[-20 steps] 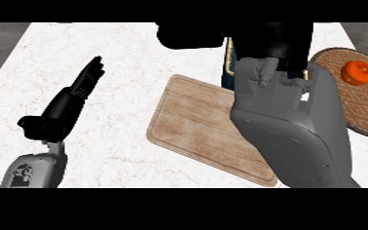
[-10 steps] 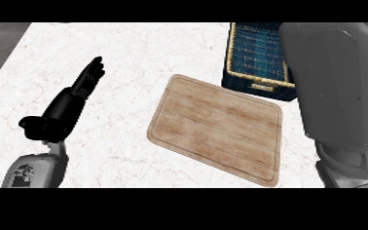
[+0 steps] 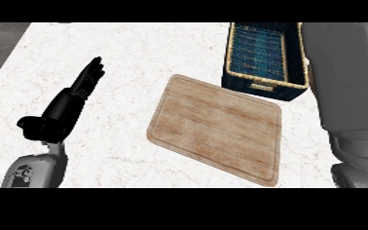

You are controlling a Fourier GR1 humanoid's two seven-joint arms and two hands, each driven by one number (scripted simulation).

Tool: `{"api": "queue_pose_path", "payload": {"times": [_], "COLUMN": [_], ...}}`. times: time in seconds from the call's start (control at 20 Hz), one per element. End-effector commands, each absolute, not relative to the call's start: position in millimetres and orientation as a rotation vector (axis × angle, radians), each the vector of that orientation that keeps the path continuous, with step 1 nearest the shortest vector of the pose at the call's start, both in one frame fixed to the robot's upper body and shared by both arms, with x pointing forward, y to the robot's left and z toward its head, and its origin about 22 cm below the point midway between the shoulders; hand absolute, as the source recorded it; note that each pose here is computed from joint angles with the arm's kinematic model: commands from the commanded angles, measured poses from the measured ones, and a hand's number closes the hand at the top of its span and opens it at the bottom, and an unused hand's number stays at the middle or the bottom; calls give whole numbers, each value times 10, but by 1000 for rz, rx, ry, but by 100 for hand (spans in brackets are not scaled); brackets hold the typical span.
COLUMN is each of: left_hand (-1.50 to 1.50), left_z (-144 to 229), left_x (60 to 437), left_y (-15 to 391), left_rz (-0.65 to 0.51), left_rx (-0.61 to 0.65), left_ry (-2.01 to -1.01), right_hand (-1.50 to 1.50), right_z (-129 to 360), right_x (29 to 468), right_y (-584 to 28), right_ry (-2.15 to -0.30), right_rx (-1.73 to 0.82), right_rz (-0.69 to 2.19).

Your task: Pick the tomato from the cutting board and place it in the basket

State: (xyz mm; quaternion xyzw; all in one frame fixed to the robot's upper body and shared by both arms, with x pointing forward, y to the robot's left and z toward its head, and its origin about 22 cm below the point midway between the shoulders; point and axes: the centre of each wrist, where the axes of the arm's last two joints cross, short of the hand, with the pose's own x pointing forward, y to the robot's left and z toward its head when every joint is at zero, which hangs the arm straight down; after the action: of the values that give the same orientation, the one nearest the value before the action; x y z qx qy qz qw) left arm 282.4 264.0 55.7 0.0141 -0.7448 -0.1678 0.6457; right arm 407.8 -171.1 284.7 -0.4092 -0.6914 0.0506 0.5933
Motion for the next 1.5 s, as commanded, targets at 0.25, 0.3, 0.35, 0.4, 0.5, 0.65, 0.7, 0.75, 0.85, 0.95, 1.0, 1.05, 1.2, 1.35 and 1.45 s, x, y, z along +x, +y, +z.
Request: {"api": "queue_pose_path", "payload": {"times": [0.25,0.3,0.35,0.4,0.5,0.65,0.7,0.75,0.85,0.95,1.0,1.05,1.2,1.35,1.45], "left_hand": [0,0,0,0,0,0,0,0,0,0,0,0,0,0,0], "left_z": [652,538,662,559,602,618,670,546,560,346,524,711,588,602,631], "left_x": [2845,2862,2891,2883,2852,2977,2833,2855,2729,2675,2784,2802,2689,2771,2709], "left_y": [2690,2746,2667,2624,2779,2779,2641,2619,2522,2643,2590,2703,2767,2691,2666], "left_rz": [-380,-379,-389,-378,-379,-395,-400,-383,-376,-394,-405,-390,-385,-377,-390], "left_rx": [34,49,50,23,43,75,37,30,29,28,38,17,17,45,24], "left_ry": [-1699,-1690,-1688,-1685,-1700,-1683,-1699,-1705,-1689,-1693,-1702,-1689,-1693,-1697,-1688], "right_hand": [150,150,150,150,150,-150,-150,-150,-150,-150,-150,-150,-150,-150,-150], "right_z": [2427,2285,2344,2379,2300,2275,2228,2311,2301,2415,2320,2442,2440,2775,2785], "right_x": [4287,4254,4313,4361,4315,4412,4462,4467,4484,4526,4542,4531,4494,4473,4440], "right_y": [-2108,-2182,-2265,-2341,-2536,-2376,-2467,-2406,-2411,-2535,-2447,-2396,-2383,-2555,-2797], "right_ry": [-1656,-1656,-1667,-1669,-1684,-1699,-1707,-1729,-1719,-1732,-1754,-1774,-1827,-1833,-1796], "right_rx": [-1091,-1083,-1067,-1108,-1107,-1041,-1088,-1075,-1093,-1047,-1058,-1022,-954,-904,-882], "right_rz": [92,93,119,122,-54,-100,-101,-42,-15,-17,-18,-23,-110,-203,-295]}}
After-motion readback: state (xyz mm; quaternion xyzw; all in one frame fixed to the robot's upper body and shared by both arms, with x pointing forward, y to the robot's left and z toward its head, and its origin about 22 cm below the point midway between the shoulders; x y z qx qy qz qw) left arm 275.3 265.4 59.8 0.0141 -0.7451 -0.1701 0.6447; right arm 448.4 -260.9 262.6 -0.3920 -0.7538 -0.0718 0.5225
